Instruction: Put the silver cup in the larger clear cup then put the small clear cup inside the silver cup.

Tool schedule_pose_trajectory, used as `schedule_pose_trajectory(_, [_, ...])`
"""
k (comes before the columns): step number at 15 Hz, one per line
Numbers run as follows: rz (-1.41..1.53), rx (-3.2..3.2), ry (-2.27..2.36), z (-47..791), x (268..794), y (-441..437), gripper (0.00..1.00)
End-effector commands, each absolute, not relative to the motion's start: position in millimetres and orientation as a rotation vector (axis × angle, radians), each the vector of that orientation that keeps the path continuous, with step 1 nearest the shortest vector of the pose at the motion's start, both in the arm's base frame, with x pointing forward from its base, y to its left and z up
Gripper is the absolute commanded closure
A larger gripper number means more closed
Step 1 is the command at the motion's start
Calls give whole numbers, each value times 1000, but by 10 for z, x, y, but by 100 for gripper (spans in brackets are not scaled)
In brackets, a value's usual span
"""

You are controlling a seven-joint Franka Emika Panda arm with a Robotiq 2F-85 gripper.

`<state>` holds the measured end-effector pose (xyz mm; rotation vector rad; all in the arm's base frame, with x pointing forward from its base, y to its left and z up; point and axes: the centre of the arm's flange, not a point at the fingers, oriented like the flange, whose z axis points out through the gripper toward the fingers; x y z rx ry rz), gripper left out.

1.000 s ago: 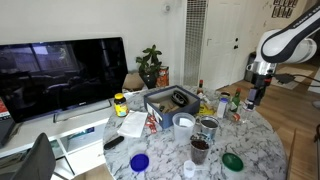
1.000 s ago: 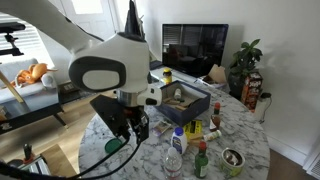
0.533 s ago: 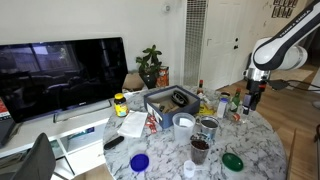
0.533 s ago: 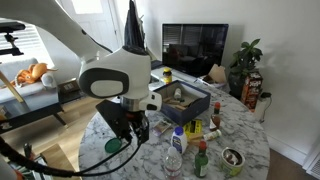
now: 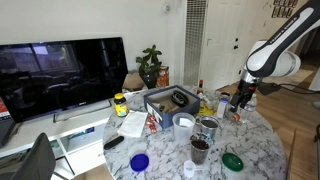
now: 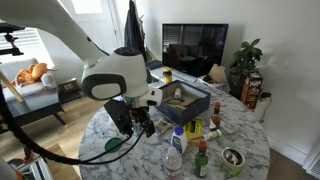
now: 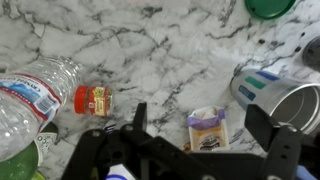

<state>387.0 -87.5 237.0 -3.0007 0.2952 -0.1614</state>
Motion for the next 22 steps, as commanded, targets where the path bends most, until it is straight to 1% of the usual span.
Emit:
schedule_pose_trajectory(1, [-261, -3025, 405, 1990, 3950, -611, 0])
schedule_pose_trajectory(6, [-284, -2962, 431, 1850, 4005, -329, 0])
schedule_pose_trajectory(11, [-303, -2963, 408, 1916, 4039, -355, 0])
schedule_pose_trajectory(16, [-380, -2873, 448, 1876, 4119, -168, 0])
schedule_pose_trajectory(22, [-329, -2899, 440, 1603, 4118, -47, 0])
